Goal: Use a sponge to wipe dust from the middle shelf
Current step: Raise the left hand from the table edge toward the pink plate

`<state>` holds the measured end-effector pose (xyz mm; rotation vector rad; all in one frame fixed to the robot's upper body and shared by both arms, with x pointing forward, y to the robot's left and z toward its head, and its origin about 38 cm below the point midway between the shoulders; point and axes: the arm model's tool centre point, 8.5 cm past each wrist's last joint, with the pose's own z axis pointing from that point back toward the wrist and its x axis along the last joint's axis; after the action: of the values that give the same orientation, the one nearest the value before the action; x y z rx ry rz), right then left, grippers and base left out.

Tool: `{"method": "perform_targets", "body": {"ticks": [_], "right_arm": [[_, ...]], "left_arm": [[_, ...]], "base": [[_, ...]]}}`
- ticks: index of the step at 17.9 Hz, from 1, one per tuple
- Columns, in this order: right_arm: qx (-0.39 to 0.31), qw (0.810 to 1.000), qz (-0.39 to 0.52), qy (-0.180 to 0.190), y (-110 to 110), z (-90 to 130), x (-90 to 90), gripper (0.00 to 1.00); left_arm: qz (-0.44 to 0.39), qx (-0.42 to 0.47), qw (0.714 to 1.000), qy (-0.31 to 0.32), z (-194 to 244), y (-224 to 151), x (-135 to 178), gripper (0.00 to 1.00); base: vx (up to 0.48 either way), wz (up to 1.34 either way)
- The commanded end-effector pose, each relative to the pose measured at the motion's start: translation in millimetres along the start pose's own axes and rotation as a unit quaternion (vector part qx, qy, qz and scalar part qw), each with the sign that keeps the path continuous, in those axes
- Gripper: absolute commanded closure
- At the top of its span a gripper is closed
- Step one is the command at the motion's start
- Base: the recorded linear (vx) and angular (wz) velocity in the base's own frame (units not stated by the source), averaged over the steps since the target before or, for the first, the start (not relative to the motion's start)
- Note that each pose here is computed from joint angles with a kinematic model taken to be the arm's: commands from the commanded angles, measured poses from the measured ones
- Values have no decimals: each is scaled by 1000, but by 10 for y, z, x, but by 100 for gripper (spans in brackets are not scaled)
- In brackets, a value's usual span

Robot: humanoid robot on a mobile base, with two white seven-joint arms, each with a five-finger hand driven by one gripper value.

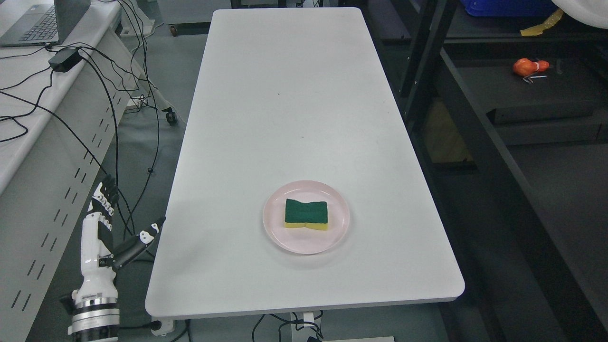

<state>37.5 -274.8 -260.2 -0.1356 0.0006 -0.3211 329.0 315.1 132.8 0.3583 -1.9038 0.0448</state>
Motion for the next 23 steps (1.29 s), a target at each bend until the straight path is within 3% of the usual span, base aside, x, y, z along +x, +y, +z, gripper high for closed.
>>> {"method": "perform_targets", "body": {"ticks": [1, 9, 15, 16, 19, 23], "right_arm": [[-7, 1000, -1, -11, -100, -2, 95, 0], [-7, 1000, -2, -11, -100, -2, 95, 0], [-7, 1000, -2, -11, -100, -2, 95, 0], [-7, 1000, -1, -11, -100, -2, 95, 0], [-7, 1000, -1, -11, -100, -2, 95, 0], [-7, 1000, -2, -11, -100, -2, 95, 0]], "left_arm": [[8, 1, 1000, 1, -5, -4, 2, 2], [-6, -22, 1000, -19, -85, 32, 49, 2], [-234, -144, 959, -72, -1054, -47, 125, 2], [-259, -202, 941, -78, -1244, -216, 161, 2], [-303, -325, 878, -178, -1403, -885, 515, 2], [-446, -401, 754, -268, -1299, -1442, 636, 2]], "base": [[0, 0], [0, 0], [0, 0], [0, 0], [0, 0], [0, 0]]}}
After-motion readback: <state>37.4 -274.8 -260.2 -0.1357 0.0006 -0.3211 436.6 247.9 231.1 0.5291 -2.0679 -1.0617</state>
